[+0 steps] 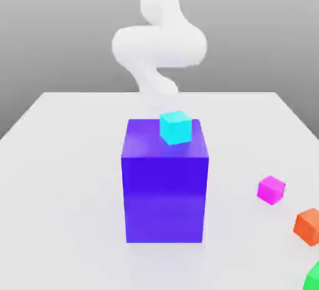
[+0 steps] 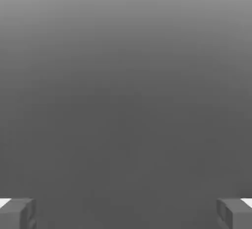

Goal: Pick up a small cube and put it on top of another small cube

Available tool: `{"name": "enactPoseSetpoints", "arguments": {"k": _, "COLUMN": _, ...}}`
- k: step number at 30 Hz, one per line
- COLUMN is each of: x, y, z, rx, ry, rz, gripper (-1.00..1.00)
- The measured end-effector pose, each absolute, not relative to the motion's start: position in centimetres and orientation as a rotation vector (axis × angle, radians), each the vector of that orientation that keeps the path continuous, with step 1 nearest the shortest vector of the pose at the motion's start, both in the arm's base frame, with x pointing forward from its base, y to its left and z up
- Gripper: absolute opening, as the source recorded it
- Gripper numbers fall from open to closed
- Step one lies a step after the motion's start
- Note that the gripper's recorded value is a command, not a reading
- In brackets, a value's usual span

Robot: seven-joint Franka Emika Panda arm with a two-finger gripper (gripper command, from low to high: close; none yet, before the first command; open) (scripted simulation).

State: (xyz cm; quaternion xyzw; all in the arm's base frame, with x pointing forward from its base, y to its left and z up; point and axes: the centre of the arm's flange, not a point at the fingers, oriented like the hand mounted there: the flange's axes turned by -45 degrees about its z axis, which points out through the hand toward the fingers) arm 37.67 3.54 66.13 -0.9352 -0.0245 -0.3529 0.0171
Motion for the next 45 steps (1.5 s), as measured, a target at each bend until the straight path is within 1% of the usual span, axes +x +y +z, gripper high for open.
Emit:
{"name": "enactPoseSetpoints", "arguments": {"k": 2, "x": 39.7, "y": 7.2, "z": 61.2, "rx": -2.921, "ry": -0.169, "rz": -0.978, "gripper": 0.00}}
{"name": "enactPoseSetpoints", "arguments": {"k": 4, "x": 40.8, "y": 10.8, "z": 56.2, "rx": -2.933, "ry": -0.260, "rz": -0.865, "gripper": 0.00}}
{"name": "enactPoseSetpoints", "arguments": {"k": 6, "x": 41.0, "y": 14.4, "z": 51.3, "rx": -2.944, "ry": -0.351, "rz": -0.754, "gripper": 0.00}}
{"name": "enactPoseSetpoints", "arguments": {"k": 9, "x": 39.7, "y": 19.5, "z": 43.7, "rx": -2.956, "ry": -0.490, "rz": -0.588, "gripper": 0.00}}
{"name": "enactPoseSetpoints", "arguments": {"k": 12, "x": 36.6, "y": 23.8, "z": 36.3, "rx": -2.965, "ry": -0.635, "rz": -0.423, "gripper": 0.00}}
{"name": "enactPoseSetpoints", "arguments": {"k": 16, "x": 30.5, "y": 27.5, "z": 27.3, "rx": -2.971, "ry": -0.826, "rz": -0.214, "gripper": 0.00}}
{"name": "enactPoseSetpoints", "arguments": {"k": 19, "x": 24.8, "y": 28.7, "z": 21.4, "rx": -2.969, "ry": -0.977, "rz": -0.062, "gripper": 0.00}}
{"name": "enactPoseSetpoints", "arguments": {"k": 20, "x": 23.3, "y": 29.1, "z": 20.0, "rx": -2.963, "ry": -1.023, "rz": -0.031, "gripper": 0.00}}
{"name": "enactPoseSetpoints", "arguments": {"k": 21, "x": 23.0, "y": 28.9, "z": 18.8, "rx": -2.966, "ry": -1.023, "rz": -0.016, "gripper": 0.00}}
{"name": "enactPoseSetpoints", "arguments": {"k": 26, "x": 22.6, "y": 28.9, "z": 14.1, "rx": -2.965, "ry": -1.030, "rz": 0.000, "gripper": 0.00}}
{"name": "enactPoseSetpoints", "arguments": {"k": 27, "x": 22.5, "y": 28.8, "z": 13.2, "rx": -2.965, "ry": -1.030, "rz": 0.001, "gripper": -1.00}}
{"name": "enactPoseSetpoints", "arguments": {"k": 34, "x": 22.5, "y": 28.8, "z": 12.9, "rx": -2.966, "ry": -1.031, "rz": -0.001, "gripper": -1.00}}
{"name": "enactPoseSetpoints", "arguments": {"k": 41, "x": 22.6, "y": 28.9, "z": 18.6, "rx": -2.967, "ry": -1.034, "rz": -0.002, "gripper": -1.00}}
{"name": "enactPoseSetpoints", "arguments": {"k": 45, "x": 26.8, "y": 30.2, "z": 19.9, "rx": -2.968, "ry": -1.033, "rz": 0.002, "gripper": -1.00}}
